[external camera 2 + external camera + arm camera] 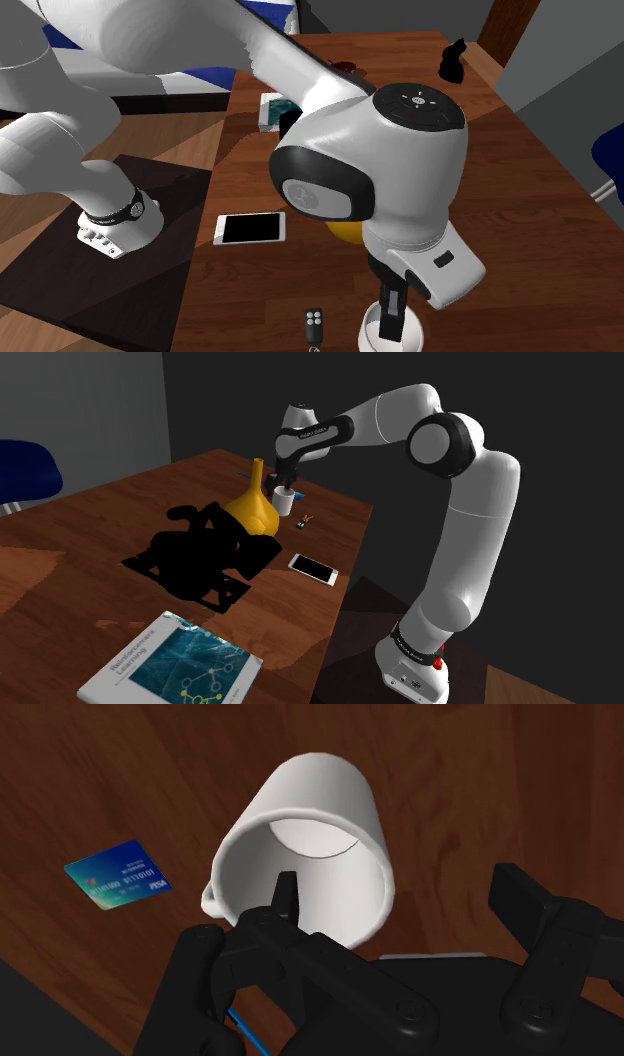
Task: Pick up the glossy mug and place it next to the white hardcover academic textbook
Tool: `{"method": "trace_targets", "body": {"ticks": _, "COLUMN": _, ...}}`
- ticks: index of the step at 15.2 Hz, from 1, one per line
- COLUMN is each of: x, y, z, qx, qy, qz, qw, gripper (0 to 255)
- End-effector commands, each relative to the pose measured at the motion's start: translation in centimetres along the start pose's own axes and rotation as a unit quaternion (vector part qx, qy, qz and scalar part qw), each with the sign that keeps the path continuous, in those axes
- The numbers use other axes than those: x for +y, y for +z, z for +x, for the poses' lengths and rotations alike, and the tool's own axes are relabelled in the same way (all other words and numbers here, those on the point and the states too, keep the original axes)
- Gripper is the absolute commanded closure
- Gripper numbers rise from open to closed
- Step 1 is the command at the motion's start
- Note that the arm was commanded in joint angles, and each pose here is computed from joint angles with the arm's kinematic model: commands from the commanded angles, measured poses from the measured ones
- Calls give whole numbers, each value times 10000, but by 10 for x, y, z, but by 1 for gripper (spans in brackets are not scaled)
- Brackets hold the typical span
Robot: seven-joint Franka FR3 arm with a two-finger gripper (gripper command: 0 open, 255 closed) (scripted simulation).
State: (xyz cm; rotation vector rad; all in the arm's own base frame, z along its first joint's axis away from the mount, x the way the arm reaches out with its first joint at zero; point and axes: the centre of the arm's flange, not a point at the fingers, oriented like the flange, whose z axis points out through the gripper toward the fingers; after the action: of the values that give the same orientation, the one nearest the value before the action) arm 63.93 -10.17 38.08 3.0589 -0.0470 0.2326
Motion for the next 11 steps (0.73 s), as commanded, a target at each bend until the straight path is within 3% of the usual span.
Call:
{"method": "trace_targets", "body": {"ticks": 1, "x": 2, "y": 12, "z": 4, "qx": 6, "qy": -3, "qz": -2, "qw": 10000, "gripper": 0}}
{"method": "trace_targets", "body": {"ticks": 6, "x": 2, "y": 36, "z": 4, "qx": 6, "qy": -3, "qz": -2, "qw": 10000, "gripper": 0}}
{"method": "trace_targets", "body": {"ticks": 11, "x": 2, "y": 36, "z": 4, "qx": 6, "qy": -3, "qz": -2, "qw": 10000, "gripper": 0}}
